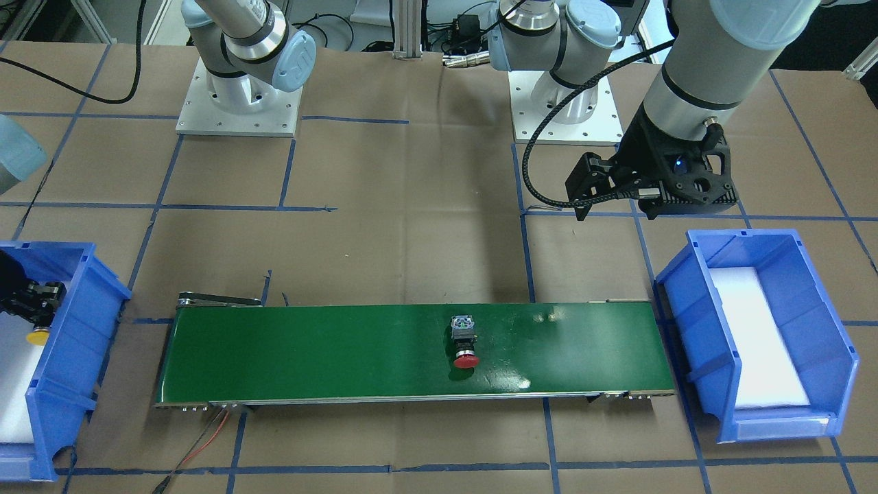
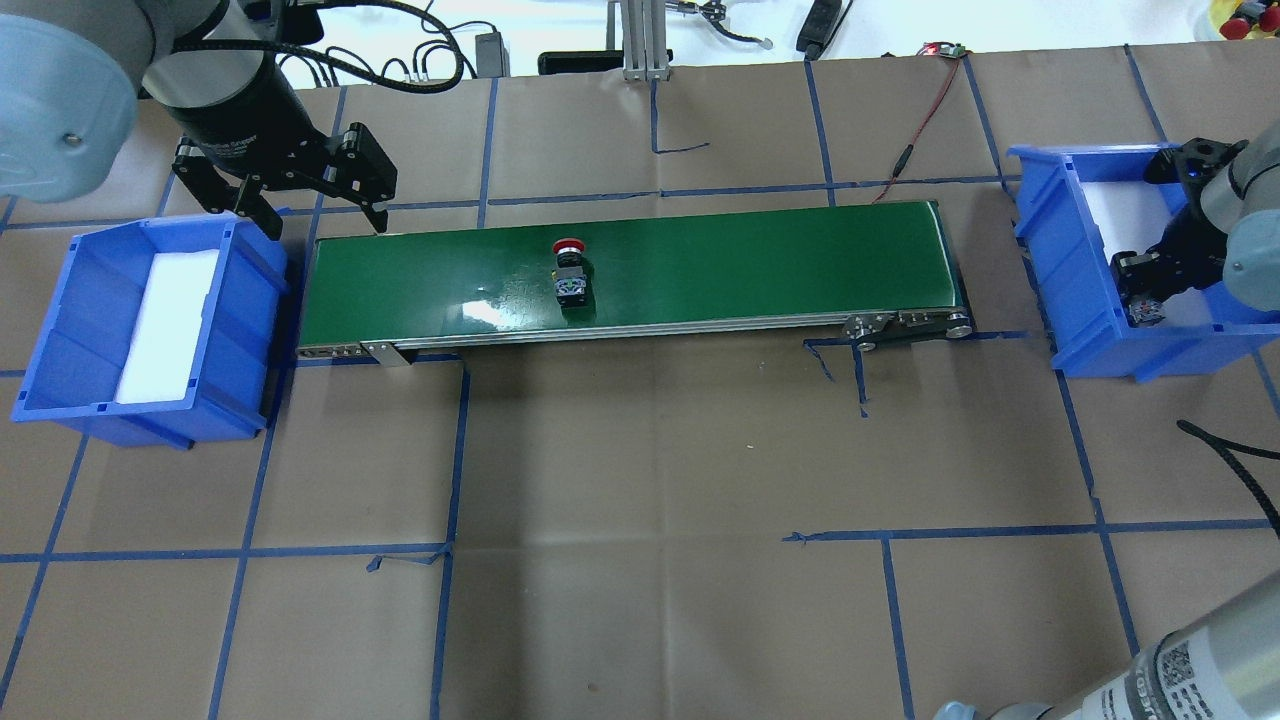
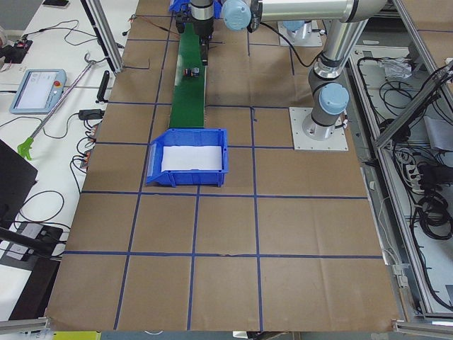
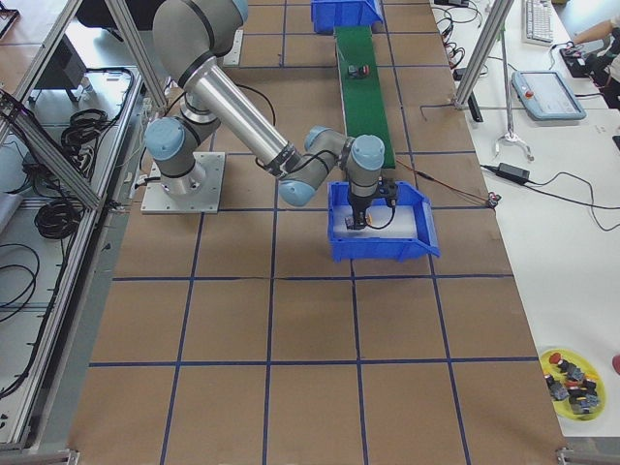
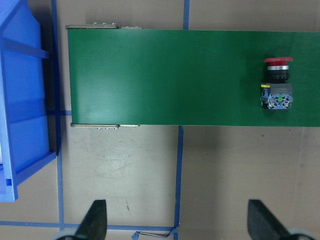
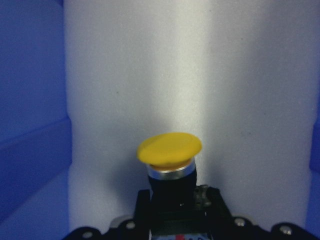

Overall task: Transport two buttons from left to right
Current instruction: 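Carry the yellow button into the empty blue bin and release it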

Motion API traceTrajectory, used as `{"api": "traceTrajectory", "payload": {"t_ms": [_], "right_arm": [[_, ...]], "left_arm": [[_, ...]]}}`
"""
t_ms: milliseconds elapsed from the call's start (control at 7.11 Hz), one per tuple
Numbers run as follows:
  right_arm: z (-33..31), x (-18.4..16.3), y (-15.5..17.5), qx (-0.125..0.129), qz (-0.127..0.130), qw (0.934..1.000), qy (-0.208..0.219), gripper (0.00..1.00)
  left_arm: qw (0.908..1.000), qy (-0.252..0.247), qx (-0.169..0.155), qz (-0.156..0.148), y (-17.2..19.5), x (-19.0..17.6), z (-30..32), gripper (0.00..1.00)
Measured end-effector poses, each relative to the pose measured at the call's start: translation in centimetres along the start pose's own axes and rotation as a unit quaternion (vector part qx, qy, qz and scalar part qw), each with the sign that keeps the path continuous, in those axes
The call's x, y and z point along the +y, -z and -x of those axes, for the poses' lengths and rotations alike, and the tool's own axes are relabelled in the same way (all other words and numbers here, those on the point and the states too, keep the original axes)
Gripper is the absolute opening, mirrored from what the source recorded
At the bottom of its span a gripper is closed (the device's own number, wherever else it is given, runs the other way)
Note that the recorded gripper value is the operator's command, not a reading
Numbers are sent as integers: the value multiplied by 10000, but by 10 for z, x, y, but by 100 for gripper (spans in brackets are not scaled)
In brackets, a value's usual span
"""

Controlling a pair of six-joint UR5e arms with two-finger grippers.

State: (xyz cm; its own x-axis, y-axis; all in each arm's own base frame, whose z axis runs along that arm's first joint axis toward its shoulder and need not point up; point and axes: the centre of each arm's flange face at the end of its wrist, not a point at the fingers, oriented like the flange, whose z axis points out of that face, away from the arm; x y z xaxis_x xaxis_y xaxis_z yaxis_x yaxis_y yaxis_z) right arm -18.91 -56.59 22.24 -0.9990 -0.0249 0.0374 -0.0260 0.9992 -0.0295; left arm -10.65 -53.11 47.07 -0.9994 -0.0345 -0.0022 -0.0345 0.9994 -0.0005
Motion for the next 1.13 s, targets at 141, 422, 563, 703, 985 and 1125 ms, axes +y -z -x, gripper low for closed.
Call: {"api": "traceTrajectory", "payload": {"t_ms": [141, 422, 563, 703, 985, 1125], "right_arm": [[-1, 0, 0, 23, 12, 10000, 3, 80], [-2, -1, 3, 55, -9, 10000, 3, 87], [-2, -2, 5, 63, -18, 10000, 1, 87], [-2, -2, 7, 73, -33, 10000, 0, 87], [-5, -9, 27, 168, -179, 9997, 13, 99], [-7, -16, 54, 238, -319, 9992, 25, 100]], "left_arm": [[10000, 0, 0, 1, 0, 0, 0, 100], [10000, 0, 0, 5, 0, 0, 0, 100], [10000, 0, 0, 7, 0, 0, 0, 100], [10000, 0, 0, 4, 0, 0, 0, 100], [10000, 0, 0, 3, 0, 0, 0, 100], [10000, 0, 0, 2, 0, 0, 0, 100]]}}
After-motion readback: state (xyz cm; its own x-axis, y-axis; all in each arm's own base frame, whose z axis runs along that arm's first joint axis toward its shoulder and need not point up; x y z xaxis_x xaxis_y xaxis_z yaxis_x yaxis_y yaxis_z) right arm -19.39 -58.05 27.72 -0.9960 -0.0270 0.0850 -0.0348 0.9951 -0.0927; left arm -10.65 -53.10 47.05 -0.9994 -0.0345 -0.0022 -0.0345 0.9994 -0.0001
